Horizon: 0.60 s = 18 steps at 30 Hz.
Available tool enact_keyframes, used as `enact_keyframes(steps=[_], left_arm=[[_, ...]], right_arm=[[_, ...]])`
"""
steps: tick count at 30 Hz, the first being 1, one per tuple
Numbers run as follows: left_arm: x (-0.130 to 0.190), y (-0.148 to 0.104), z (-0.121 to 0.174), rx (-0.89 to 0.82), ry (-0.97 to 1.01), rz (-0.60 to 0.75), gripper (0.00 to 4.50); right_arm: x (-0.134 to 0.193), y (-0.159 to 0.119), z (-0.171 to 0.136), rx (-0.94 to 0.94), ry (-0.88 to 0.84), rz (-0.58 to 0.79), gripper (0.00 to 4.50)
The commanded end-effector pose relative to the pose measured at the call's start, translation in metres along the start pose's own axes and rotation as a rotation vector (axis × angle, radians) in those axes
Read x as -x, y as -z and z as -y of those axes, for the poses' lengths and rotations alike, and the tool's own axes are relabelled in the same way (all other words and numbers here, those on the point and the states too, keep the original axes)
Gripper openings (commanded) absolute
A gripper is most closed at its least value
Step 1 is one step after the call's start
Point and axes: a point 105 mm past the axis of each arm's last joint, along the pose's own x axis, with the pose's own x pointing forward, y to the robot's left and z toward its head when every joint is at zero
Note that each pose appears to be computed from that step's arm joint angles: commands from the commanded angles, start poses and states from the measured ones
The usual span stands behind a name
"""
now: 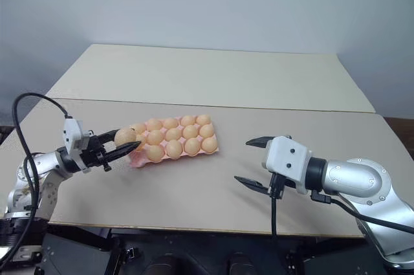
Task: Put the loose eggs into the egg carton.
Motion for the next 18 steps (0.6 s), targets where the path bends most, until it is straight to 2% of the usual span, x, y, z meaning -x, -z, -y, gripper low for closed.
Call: enact_keyframes(steps=[1, 8, 15, 18], left_arm=[[-0.0038, -0.0057, 0.0001, -0.017, 0.041, 0.019, 1.88], [-0.0064, -0.0041, 0.0020, -0.016, 0.076, 0.021, 1.88], [-0.0050, -0.0063, 0.0002, -0.031, 0.060, 0.031, 4.15], [-0.0045, -0.0078, -0.0004, -0.037, 0.053, 0.037, 4.15]], right_arm=[[0.0012, -0.0095, 0.0014, 0.031, 0.025, 0.026, 4.50], [0.0029, -0.0076, -0.0003, 0.026, 0.040, 0.012, 4.50], [0.0022, -0.0070, -0.0013, 0.024, 0.037, 0.009, 4.50], [0.0016, -0.0068, -0.0010, 0.026, 0.035, 0.010, 4.50]])
